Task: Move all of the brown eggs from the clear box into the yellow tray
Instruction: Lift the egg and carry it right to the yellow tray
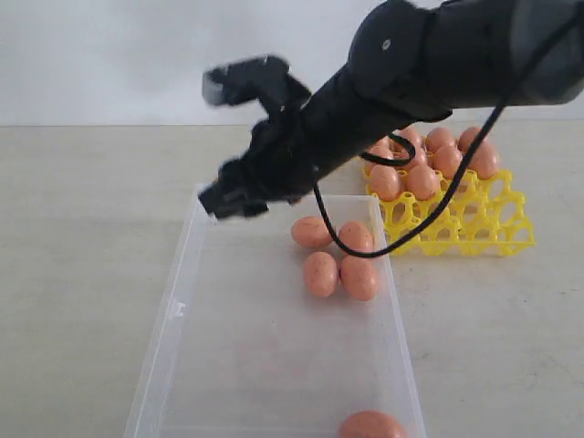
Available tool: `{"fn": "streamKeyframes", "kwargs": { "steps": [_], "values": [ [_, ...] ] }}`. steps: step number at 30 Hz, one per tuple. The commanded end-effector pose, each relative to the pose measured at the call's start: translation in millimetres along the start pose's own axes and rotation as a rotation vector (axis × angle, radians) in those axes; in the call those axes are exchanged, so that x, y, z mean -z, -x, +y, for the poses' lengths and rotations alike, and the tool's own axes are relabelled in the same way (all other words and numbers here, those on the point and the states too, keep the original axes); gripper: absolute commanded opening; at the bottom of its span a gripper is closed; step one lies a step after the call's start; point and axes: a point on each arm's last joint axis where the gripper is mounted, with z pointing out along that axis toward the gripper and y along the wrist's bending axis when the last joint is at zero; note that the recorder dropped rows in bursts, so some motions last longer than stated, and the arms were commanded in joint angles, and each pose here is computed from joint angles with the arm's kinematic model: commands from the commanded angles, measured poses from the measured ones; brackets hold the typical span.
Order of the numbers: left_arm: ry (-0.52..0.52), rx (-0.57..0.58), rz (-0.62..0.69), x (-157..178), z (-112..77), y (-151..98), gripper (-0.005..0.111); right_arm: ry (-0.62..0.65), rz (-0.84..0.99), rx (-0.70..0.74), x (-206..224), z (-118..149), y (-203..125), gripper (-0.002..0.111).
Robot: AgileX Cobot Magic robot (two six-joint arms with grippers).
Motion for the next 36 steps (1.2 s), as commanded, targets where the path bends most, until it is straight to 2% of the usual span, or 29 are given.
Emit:
{"fn": "streamKeyframes", "kwargs": {
  "steps": [1, 5, 8, 12, 16, 17, 22, 24, 27, 31, 36],
  "values": [
    [0.002, 0.001, -0.007, 0, 0.1, 0, 0.004, -0.207, -0.416, -0.316, 37, -15, 8, 0.0],
    [0.002, 0.001, -0.007, 0, 0.1, 0, 0.004, -0.456, -0.604, -0.514, 62, -36, -24, 0.0],
    [0.002, 0.001, -0.007, 0, 0.1, 0, 0.004, -0.595, -0.714, -0.638, 83, -59, -47, 0.0],
    [0.002, 0.001, -0.007, 0, 0.1, 0, 0.004, -0.65, -0.819, -0.782, 111, -109, -60, 0.0],
    [0.002, 0.001, -0.005, 0, 0.1, 0, 0.004, -0.562, -0.923, -0.795, 138, -166, -72, 0.0],
    [0.002, 0.001, -0.006, 0, 0.1, 0, 0.004, -0.497, -0.95, -0.802, 143, -181, -77, 0.0],
    [0.002, 0.001, -0.006, 0, 0.1, 0, 0.004, 0.081, -1.026, -0.654, 147, -229, -107, 0.0],
    [0.002, 0.001, -0.006, 0, 0.1, 0, 0.004, 0.137, -0.928, -0.71, 133, -251, -130, 0.0],
    [0.002, 0.001, -0.006, 0, 0.1, 0, 0.004, 0.163, -0.751, -0.685, 112, -261, -156, 0.0],
    [0.002, 0.001, -0.006, 0, 0.1, 0, 0.004, 0.146, -0.688, -0.579, 89, -262, -171, 0.0],
    [0.002, 0.001, -0.006, 0, 0.1, 0, 0.004, 0.07, -0.696, -0.314, 74, -255, -163, 0.0]
  ]
}}
